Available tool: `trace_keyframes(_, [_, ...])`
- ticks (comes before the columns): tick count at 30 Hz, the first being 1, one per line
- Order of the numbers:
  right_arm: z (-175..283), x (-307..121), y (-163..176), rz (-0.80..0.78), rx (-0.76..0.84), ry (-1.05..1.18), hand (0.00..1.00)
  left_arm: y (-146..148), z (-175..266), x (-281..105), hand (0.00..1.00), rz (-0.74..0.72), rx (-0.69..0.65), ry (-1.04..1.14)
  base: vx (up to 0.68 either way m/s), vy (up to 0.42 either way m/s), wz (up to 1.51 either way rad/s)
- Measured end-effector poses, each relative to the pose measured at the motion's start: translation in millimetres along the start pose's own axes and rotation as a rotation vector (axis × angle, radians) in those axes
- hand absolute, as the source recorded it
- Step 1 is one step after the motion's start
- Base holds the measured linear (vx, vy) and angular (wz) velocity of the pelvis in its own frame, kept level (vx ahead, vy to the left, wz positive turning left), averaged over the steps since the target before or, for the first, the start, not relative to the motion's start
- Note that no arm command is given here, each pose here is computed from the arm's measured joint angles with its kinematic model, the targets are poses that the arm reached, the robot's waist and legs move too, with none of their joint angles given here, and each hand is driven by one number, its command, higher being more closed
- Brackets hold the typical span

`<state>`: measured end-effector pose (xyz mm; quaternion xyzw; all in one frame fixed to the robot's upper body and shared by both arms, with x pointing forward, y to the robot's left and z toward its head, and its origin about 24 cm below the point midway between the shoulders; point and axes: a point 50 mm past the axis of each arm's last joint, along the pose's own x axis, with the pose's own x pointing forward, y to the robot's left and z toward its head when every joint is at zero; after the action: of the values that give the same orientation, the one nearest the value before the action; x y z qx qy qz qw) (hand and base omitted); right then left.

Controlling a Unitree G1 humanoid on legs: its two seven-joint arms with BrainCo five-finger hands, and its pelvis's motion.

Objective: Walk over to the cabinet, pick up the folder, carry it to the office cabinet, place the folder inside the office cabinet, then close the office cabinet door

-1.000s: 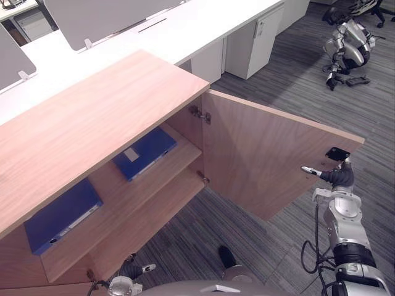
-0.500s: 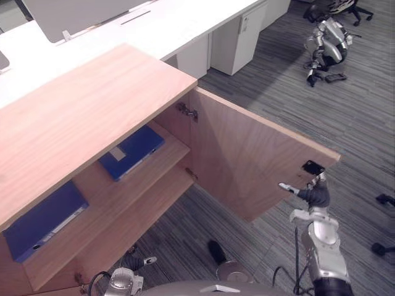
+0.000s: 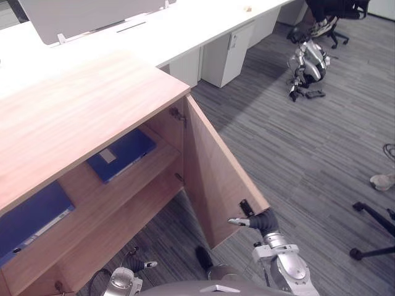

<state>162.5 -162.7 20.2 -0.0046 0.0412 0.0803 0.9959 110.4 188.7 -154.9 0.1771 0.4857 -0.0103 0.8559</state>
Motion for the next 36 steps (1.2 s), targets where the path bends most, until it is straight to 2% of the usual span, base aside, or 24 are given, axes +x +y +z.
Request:
trace_keyframes(10, [1.5,-0.3,19.7,0.147,-0.125,0.004,0.00,6.4,-5.4,1.1,0.00,-0.019,0.082,0.022,-0.05,-0.034,0.25])
trace_keyframes(15, [-5.8,22.8,18.5,0.201,-0.177,0.019,0.00,8.0,-4.6,1.5,0.00,-0.014,0.081,0.020,-0.06,-0.005,0.46])
trace_keyframes(19, [-6.2,42.4,17.5,0.190,-0.199,0.015,0.00,12.9,-0.8,2.8,0.00,0.010,0.043,0.011,-0.07,-0.014,0.55])
trace_keyframes(29, [-17.2,61.2,20.0,0.205,-0.218,0.060,0.00,21.0,-5.7,1.9,0.00,0.059,-0.021,0.030,-0.01,-0.003,0.33])
trace_keyframes(36, [-25.1,77.4,17.0,0.132,-0.218,0.104,0.00,22.5,-4.5,1.2,0.00,0.069,-0.033,0.019,-0.01,-0.009,0.18])
